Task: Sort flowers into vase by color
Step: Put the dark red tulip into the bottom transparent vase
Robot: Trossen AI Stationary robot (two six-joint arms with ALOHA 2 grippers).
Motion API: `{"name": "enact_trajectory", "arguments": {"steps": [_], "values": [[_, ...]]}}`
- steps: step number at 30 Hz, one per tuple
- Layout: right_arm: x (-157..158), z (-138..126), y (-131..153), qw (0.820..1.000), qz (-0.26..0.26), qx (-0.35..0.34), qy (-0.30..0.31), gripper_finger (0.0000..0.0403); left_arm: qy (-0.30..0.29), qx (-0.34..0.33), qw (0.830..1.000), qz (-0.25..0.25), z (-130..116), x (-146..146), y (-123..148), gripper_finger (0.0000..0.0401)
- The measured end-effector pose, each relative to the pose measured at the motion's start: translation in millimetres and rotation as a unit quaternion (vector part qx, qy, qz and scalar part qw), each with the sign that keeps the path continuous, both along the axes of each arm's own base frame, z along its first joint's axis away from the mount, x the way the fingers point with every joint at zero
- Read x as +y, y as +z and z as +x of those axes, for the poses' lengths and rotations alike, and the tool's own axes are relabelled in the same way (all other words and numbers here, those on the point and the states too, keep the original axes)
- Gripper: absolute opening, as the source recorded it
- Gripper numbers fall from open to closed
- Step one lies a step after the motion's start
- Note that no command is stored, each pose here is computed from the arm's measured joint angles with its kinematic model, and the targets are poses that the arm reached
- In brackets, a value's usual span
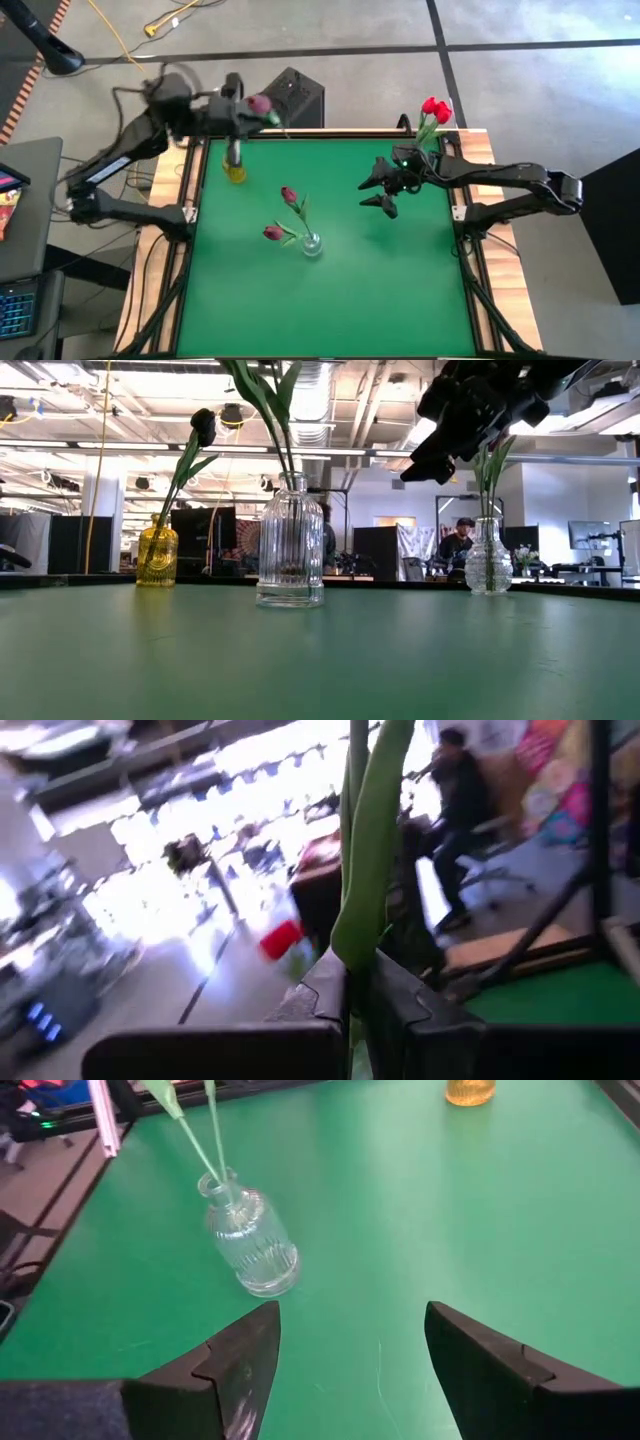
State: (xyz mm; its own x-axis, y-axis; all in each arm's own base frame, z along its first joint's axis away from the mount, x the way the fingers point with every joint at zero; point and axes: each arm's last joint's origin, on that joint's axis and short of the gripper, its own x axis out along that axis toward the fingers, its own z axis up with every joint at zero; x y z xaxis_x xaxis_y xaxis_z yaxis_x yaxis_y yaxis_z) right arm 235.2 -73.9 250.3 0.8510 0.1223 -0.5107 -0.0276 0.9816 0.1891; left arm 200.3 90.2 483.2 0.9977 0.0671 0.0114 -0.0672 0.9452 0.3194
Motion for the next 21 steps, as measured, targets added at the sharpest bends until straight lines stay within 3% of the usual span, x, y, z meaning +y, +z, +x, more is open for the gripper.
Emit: {"name": "enact_trajectory", "arguments": {"steps": [6,13,17,21], "values": [[16,6,1,1.0,-0.002,0.006,-0.022,0.0276,-0.094,-0.074,0.992,0.025,-23,-47,13,0.0],[28,12,5,0.999,0.016,-0.016,-0.028,0.0276,-0.228,-0.176,0.958,0.002,-11,-84,-7,0.0],[36,14,6,0.999,0.022,-0.016,-0.038,0.0276,-0.243,-0.142,0.959,-0.029,6,-96,-31,0.0],[48,15,5,0.999,0.022,-0.011,-0.033,0.0276,-0.196,-0.073,0.976,-0.06,29,-101,-62,0.0]]}}
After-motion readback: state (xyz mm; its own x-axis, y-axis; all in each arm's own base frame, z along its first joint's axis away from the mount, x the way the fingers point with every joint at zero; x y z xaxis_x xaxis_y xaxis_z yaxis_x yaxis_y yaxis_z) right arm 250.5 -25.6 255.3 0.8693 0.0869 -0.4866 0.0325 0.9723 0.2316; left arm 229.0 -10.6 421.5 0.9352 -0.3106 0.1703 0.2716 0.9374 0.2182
